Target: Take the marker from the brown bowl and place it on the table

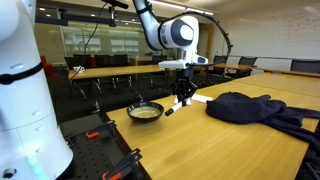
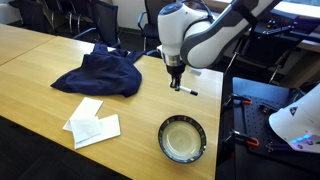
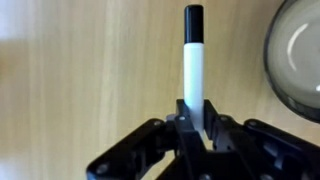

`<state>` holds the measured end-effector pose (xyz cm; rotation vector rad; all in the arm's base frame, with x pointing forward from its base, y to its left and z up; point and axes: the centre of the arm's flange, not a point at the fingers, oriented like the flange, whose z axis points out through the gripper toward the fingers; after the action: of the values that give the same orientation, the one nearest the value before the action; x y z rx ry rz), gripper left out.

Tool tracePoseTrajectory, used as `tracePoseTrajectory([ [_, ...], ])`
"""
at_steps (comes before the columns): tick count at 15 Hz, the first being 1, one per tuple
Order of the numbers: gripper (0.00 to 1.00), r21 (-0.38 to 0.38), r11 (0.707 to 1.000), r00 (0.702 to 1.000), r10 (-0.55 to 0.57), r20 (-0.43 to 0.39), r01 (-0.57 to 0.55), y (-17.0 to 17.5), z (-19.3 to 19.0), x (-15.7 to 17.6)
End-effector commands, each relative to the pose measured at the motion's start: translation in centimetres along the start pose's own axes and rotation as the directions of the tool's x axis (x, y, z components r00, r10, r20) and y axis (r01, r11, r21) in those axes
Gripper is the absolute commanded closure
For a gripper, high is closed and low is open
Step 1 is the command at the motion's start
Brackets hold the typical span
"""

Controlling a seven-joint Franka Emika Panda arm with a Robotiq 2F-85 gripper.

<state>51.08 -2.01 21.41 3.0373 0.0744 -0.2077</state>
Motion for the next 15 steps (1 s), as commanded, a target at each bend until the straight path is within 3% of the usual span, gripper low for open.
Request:
tracePoseTrajectory([
  [1, 0.95, -0.083, 0.991, 0.992, -0.098, 0.075, 0.104, 2.2, 1.3, 1.9],
  [2, 0.95, -0.105, 0.987, 0.989, -0.109, 0.097, 0.119, 2.7, 1.8, 2.1],
  [3, 0.68, -0.117, 0.983, 0.985, -0.126, 0.118, 0.14, 3.0, 2.2, 2.4],
  [4, 0.53, -0.125, 0.981, 0.982, -0.133, 0.131, 0.149, 3.1, 2.5, 2.6],
  [8, 0.23, -0.079, 0.98, 0.97, -0.165, 0.179, 0.181, 2.3, 2.2, 1.6],
  [11, 0.01, -0.009, 0.994, 0.98, -0.108, 0.164, 0.112, -0.2, -0.9, -0.7],
  [15, 0.0, 0.103, 0.994, 0.985, -0.059, 0.164, 0.042, -3.9, -6.5, -4.7],
])
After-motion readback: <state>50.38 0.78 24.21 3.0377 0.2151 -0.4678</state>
